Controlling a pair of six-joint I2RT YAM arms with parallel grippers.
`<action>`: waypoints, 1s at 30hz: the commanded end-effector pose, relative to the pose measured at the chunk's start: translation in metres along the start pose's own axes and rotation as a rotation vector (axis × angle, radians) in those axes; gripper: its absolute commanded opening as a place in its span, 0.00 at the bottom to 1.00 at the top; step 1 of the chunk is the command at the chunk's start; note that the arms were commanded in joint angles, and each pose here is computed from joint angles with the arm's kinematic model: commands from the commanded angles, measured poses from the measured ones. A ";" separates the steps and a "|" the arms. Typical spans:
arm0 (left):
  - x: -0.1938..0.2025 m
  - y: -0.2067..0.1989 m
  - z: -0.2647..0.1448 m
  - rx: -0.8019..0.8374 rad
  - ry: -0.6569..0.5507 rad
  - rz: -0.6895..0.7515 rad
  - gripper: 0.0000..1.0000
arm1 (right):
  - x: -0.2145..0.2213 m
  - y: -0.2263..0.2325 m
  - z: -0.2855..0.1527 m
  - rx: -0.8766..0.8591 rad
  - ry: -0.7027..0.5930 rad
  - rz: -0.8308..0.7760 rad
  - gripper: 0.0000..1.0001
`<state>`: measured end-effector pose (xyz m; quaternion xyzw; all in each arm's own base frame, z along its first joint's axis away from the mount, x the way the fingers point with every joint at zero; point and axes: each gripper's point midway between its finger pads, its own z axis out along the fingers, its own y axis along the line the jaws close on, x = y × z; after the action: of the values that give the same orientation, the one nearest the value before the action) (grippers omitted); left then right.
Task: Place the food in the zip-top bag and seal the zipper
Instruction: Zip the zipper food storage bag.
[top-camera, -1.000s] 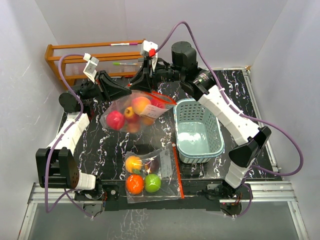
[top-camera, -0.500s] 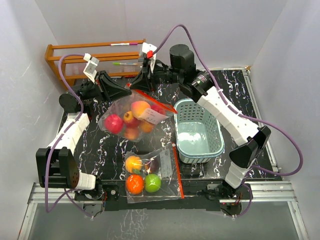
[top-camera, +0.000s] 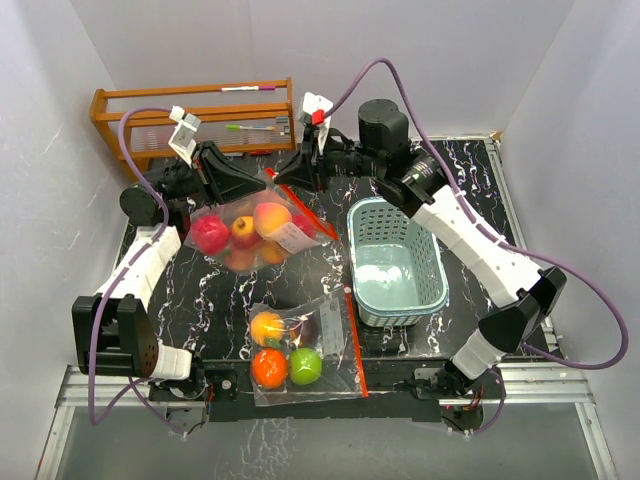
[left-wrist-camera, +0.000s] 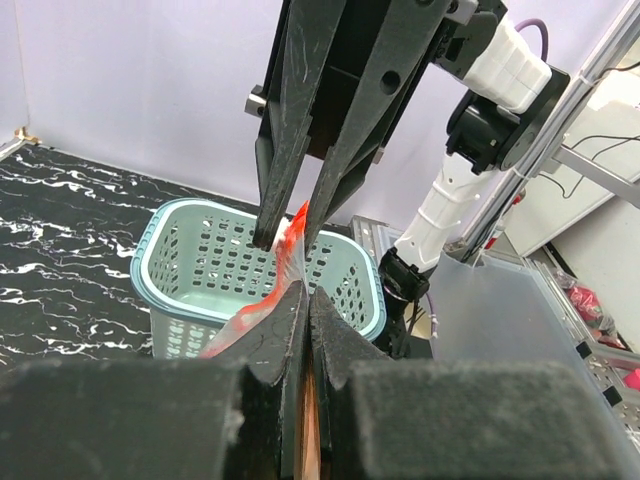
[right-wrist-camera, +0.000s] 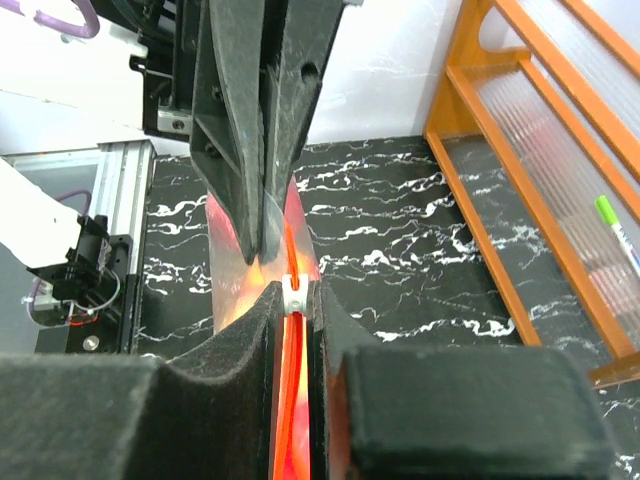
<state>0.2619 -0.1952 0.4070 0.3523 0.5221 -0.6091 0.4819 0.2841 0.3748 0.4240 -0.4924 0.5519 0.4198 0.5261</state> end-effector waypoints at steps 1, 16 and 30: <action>-0.030 -0.025 0.002 0.023 -0.044 0.159 0.00 | 0.005 -0.028 -0.026 0.141 0.016 0.011 0.08; -0.049 -0.021 0.006 0.006 -0.078 0.173 0.00 | 0.054 -0.014 -0.056 0.241 0.083 0.081 0.08; -0.065 -0.004 0.005 -0.036 -0.120 0.160 0.00 | 0.135 0.005 -0.094 0.371 0.196 0.199 0.08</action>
<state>0.2697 -0.1924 0.4369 0.3637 0.5087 -0.5915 0.5089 0.2672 0.2881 0.3000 -0.4008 0.6978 0.3340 0.4907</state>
